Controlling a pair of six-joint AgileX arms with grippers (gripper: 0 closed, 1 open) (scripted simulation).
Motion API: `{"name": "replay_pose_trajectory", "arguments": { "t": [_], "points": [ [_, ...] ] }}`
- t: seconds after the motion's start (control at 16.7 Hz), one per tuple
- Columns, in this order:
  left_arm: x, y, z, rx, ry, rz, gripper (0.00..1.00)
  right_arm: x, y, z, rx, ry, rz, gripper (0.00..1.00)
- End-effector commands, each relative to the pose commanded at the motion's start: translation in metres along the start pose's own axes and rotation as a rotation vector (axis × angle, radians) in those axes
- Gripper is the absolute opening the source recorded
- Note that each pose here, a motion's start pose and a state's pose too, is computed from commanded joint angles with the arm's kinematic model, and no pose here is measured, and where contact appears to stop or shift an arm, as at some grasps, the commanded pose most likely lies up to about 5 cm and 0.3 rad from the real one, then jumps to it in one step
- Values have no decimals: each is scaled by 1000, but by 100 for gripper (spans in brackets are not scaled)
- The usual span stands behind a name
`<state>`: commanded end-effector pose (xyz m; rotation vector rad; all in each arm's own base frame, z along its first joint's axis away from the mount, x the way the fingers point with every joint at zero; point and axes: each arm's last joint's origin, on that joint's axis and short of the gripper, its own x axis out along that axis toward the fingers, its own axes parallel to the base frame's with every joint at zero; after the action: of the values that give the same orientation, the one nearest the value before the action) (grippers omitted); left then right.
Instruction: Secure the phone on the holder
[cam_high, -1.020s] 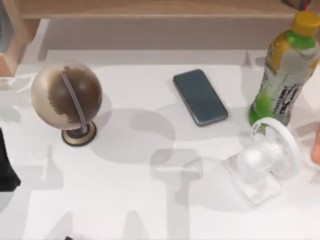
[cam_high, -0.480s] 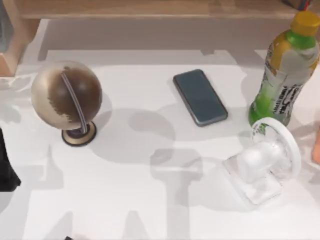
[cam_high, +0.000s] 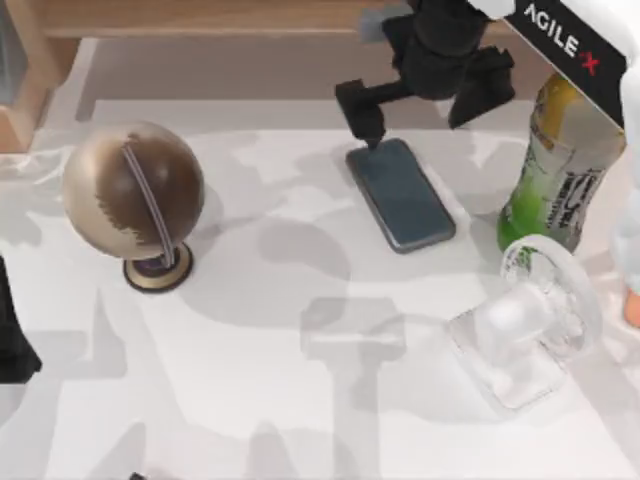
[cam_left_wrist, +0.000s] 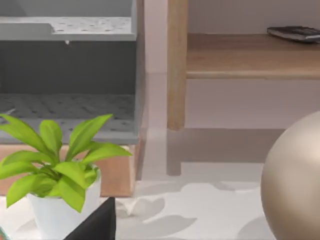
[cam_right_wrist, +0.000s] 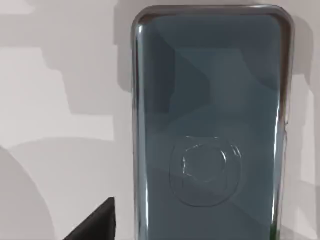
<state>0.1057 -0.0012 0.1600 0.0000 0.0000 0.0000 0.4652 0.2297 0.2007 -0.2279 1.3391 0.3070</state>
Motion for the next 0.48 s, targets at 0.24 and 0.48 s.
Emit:
{"name": "replay_pose_trajectory", "arguments": {
  "t": [0.24, 0.48],
  "points": [
    [0, 0, 0, 0, 0, 0, 100, 25, 7, -6, -2, 90, -9, 100],
    [0, 0, 0, 0, 0, 0, 100, 28, 4, -6, 2, 97, -10, 100]
  ]
}}
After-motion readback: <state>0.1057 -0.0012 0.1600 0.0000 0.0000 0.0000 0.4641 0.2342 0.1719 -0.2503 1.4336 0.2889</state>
